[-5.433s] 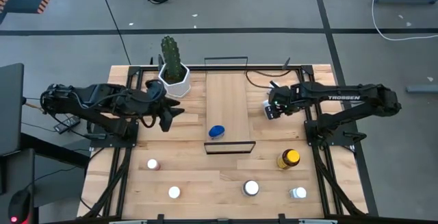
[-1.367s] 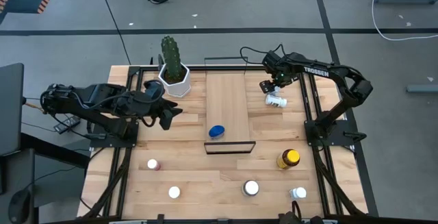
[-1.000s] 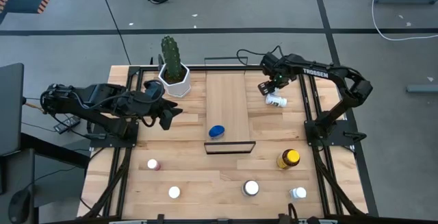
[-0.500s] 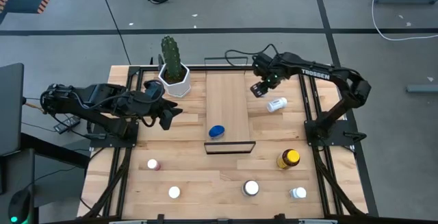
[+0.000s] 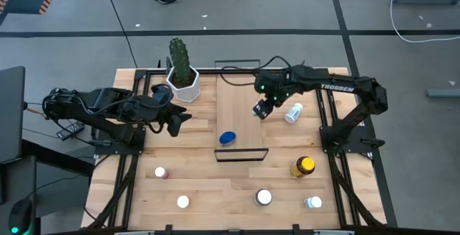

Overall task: Pick and place medicine bottles onto shelf by color
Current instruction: Put the top white and blue medicine bottle on the shelf, then put the pink medicine bottle on the shelf

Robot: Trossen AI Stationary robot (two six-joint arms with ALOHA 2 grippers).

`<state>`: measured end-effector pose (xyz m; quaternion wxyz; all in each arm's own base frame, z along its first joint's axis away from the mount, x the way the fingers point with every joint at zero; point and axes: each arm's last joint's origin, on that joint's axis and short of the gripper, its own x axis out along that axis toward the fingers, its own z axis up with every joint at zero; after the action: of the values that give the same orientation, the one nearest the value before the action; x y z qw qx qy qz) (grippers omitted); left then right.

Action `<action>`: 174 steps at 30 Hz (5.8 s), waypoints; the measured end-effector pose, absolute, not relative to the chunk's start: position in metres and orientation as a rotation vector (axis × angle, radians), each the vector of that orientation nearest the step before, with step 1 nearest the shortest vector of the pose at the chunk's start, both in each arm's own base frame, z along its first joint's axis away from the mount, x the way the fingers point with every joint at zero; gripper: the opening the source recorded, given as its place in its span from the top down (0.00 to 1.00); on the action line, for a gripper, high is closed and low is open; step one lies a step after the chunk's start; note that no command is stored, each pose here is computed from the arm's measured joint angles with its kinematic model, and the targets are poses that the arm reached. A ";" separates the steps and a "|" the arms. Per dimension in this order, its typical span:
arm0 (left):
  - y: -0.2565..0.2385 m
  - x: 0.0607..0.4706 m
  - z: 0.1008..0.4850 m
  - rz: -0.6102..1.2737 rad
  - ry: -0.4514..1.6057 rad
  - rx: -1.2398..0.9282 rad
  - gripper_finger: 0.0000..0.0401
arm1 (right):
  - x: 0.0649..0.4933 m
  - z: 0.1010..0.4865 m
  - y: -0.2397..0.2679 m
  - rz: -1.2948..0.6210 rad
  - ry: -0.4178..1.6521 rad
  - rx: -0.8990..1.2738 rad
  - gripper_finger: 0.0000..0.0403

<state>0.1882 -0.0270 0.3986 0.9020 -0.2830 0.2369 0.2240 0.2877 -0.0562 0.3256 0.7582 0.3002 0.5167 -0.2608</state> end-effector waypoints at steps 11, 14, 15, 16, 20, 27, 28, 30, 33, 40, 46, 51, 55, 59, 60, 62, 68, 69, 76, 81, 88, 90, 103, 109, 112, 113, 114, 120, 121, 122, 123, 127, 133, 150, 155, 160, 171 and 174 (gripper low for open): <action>-0.027 0.188 0.399 0.462 0.491 -0.581 0.53 | 0.304 0.330 -0.007 -0.483 1.030 0.841 0.54; -0.027 0.188 0.399 0.447 0.500 -0.566 0.53 | 0.303 0.330 0.001 -0.476 1.047 0.851 0.54; -0.028 0.188 0.398 0.437 0.506 -0.566 0.53 | 0.303 0.330 0.003 -0.473 1.051 0.852 0.54; -0.028 0.188 0.398 0.430 0.510 -0.564 0.53 | 0.303 0.330 0.004 -0.469 1.053 0.853 0.54; -0.028 0.188 0.398 0.415 0.518 -0.566 0.53 | 0.303 0.330 0.007 -0.467 1.057 0.855 0.54; -0.028 0.188 0.398 0.415 0.518 -0.568 0.53 | 0.303 0.330 0.006 -0.461 1.054 0.850 0.54; -0.029 0.188 0.398 0.412 0.519 -0.567 0.53 | 0.304 0.330 0.007 -0.454 1.049 0.853 0.54; -0.031 0.188 0.398 0.403 0.521 -0.563 0.53 | 0.306 0.331 0.009 -0.429 1.030 0.857 0.54; -0.033 0.188 0.398 0.391 0.525 -0.558 0.53 | 0.307 0.331 0.011 -0.406 1.029 0.814 0.54; -0.035 0.187 0.398 0.380 0.536 -0.551 0.53 | 0.318 0.309 0.011 -0.389 1.146 0.654 0.54; -0.035 0.186 0.397 0.386 0.540 -0.559 0.53 | 0.329 0.290 0.010 -0.410 1.219 0.591 0.54; -0.035 0.186 0.397 0.388 0.540 -0.563 0.53 | 0.334 0.275 0.014 -0.421 1.295 0.561 0.54; -0.035 0.186 0.397 0.391 0.539 -0.572 0.53 | 0.336 0.267 0.020 -0.423 1.330 0.546 0.54; -0.035 0.186 0.397 0.392 0.539 -0.576 0.53 | 0.336 0.267 0.025 -0.425 1.326 0.537 0.54; -0.035 0.186 0.397 0.393 0.540 -0.576 0.53 | 0.336 0.267 0.025 -0.432 1.323 0.538 0.54; -0.035 0.186 0.397 0.393 0.542 -0.574 0.53 | 0.336 0.267 0.025 -0.444 1.319 0.542 0.53; -0.035 0.186 0.397 0.394 0.545 -0.572 0.53 | 0.338 0.267 0.025 -0.446 1.306 0.554 0.49; -0.035 0.186 0.397 0.395 0.545 -0.572 0.53 | 0.338 0.267 0.025 -0.445 1.303 0.555 0.48; -0.035 0.186 0.397 0.395 0.544 -0.572 0.53 | 0.338 0.267 0.026 -0.425 1.308 0.572 0.47; -0.035 0.186 0.397 0.395 0.544 -0.573 0.53 | 0.339 0.268 0.026 -0.412 1.308 0.583 0.47; -0.035 0.186 0.397 0.395 0.544 -0.573 0.53 | 0.339 0.268 0.026 -0.424 1.297 0.606 0.43; -0.035 0.186 0.397 0.395 0.544 -0.573 0.53 | 0.339 0.268 0.026 -0.426 1.296 0.609 0.41; -0.035 0.180 0.389 0.381 0.657 -0.557 0.53 | 0.328 0.286 0.017 -0.420 1.269 0.718 0.33; -0.036 0.171 0.376 0.394 0.868 -0.561 0.53 | 0.309 0.314 0.004 -0.451 1.168 0.774 0.33; -0.039 0.172 0.369 0.380 0.970 -0.572 0.53 | 0.299 0.326 -0.001 -0.454 1.120 0.778 0.33; -0.041 0.174 0.366 0.367 1.009 -0.573 0.53 | 0.296 0.329 -0.002 -0.463 1.113 0.774 0.33; -0.043 0.175 0.364 0.349 1.041 -0.572 0.53 | 0.293 0.331 -0.003 -0.469 1.108 0.769 0.33; -0.066 0.182 0.345 0.276 1.271 -0.449 0.55 | 0.281 0.340 -0.006 -0.512 1.081 0.740 0.33; -0.071 0.183 0.343 0.261 1.290 -0.420 0.55 | 0.280 0.341 -0.006 -0.512 1.081 0.731 0.33; -0.076 0.185 0.340 0.242 1.305 -0.390 0.55 | 0.279 0.341 -0.007 -0.509 1.082 0.718 0.33; -0.080 0.186 0.338 0.229 1.317 -0.365 0.54 | 0.278 0.343 -0.007 -0.506 1.078 0.710 0.33; -0.093 0.189 0.332 0.206 1.343 -0.310 0.49 | 0.273 0.346 -0.007 -0.498 1.071 0.702 0.33; -0.107 0.188 0.326 0.160 1.332 -0.262 0.38 | 0.259 0.359 -0.006 -0.483 1.027 0.700 0.33; -0.131 0.151 0.265 0.143 1.427 -0.397 0.15 | 0.193 0.403 -0.008 -0.583 0.790 0.675 0.34; -0.126 0.149 0.251 0.254 1.435 -0.429 0.12 | 0.184 0.402 -0.008 -0.584 0.839 0.623 0.34; -0.127 0.148 0.228 0.295 1.471 -0.548 0.08 | 0.182 0.401 -0.008 -0.570 0.876 0.553 0.34; -0.124 0.145 0.214 0.441 1.459 -0.666 0.08 | 0.180 0.400 -0.010 -0.579 0.898 0.436 0.34; -0.124 0.145 0.212 0.477 1.448 -0.685 0.08 | 0.180 0.400 -0.011 -0.587 0.896 0.409 0.34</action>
<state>0.1453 -0.1242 0.2123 0.6705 -0.3041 0.6427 0.2118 0.1799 -0.0106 0.4002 0.8403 0.1934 0.4237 -0.2776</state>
